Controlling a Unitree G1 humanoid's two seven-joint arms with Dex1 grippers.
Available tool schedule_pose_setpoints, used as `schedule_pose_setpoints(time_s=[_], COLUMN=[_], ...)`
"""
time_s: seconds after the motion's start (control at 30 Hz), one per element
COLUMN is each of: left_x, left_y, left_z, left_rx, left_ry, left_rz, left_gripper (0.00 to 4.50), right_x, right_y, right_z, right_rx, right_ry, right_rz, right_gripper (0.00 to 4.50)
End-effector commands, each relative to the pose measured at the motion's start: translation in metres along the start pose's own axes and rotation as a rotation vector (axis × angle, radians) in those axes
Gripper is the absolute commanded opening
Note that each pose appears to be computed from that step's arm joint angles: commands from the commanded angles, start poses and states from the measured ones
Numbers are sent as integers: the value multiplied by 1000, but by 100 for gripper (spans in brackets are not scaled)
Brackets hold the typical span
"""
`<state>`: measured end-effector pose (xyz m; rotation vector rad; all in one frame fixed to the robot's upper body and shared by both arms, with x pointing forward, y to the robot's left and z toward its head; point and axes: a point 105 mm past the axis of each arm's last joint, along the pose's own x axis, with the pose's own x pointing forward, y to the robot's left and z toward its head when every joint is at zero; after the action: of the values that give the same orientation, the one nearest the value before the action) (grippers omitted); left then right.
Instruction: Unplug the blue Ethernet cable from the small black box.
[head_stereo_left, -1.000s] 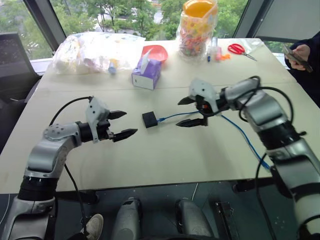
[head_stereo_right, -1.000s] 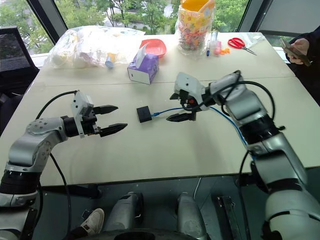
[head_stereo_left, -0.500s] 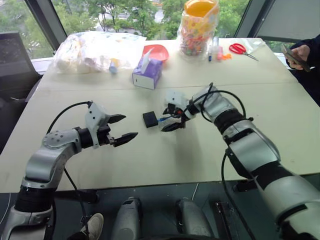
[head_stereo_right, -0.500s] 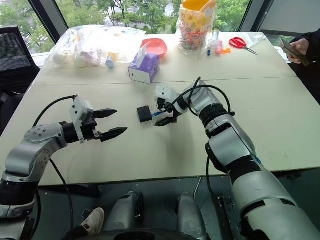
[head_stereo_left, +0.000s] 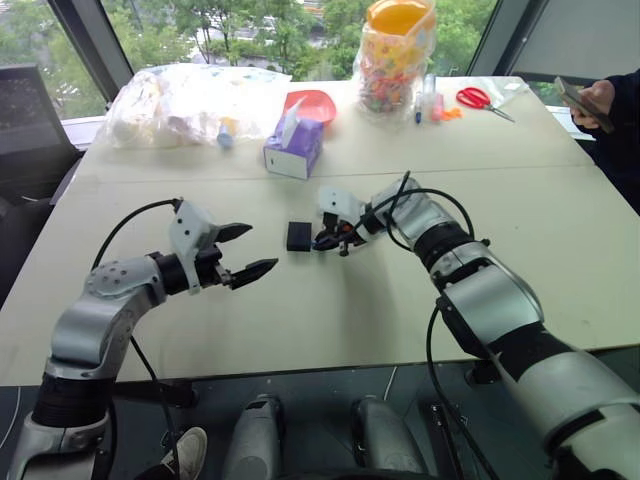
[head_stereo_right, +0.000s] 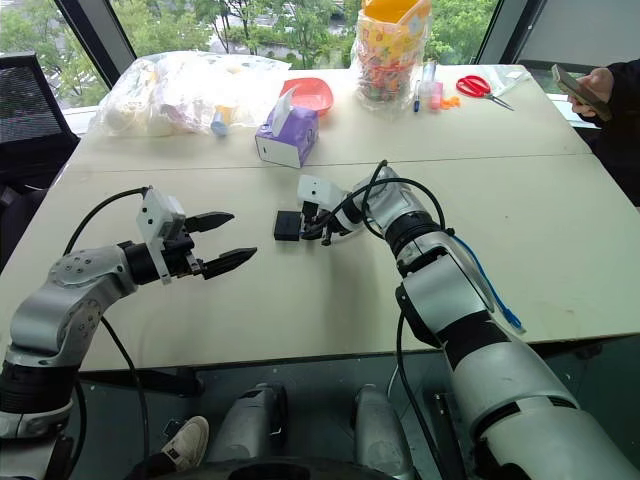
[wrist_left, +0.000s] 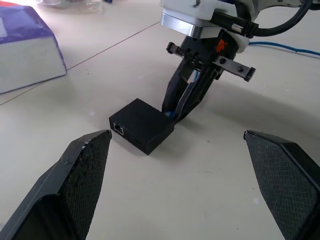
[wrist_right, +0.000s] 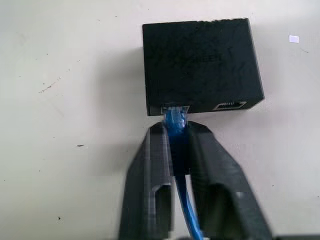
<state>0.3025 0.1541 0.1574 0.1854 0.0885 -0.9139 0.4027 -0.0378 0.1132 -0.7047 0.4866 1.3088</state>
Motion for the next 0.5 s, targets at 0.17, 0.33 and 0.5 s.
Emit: schedule_pose_setpoints(time_s=[0.17,0.33,0.5], left_x=[5,8,16], left_y=[1,12,16], left_z=[8,12,19], left_rx=[5,-73,-143], left_ry=[-31,-51,-69], left_rz=[-16,-2,-63], left_gripper=[450,450,450], right_x=[-25,-63,-93], right_y=[-13,-2,28], right_z=[5,32,37], right_rx=[-322,-615,-812], right_ry=[-16,-154,-166], right_rz=[-143,-367,-521], right_gripper=[3,3,3])
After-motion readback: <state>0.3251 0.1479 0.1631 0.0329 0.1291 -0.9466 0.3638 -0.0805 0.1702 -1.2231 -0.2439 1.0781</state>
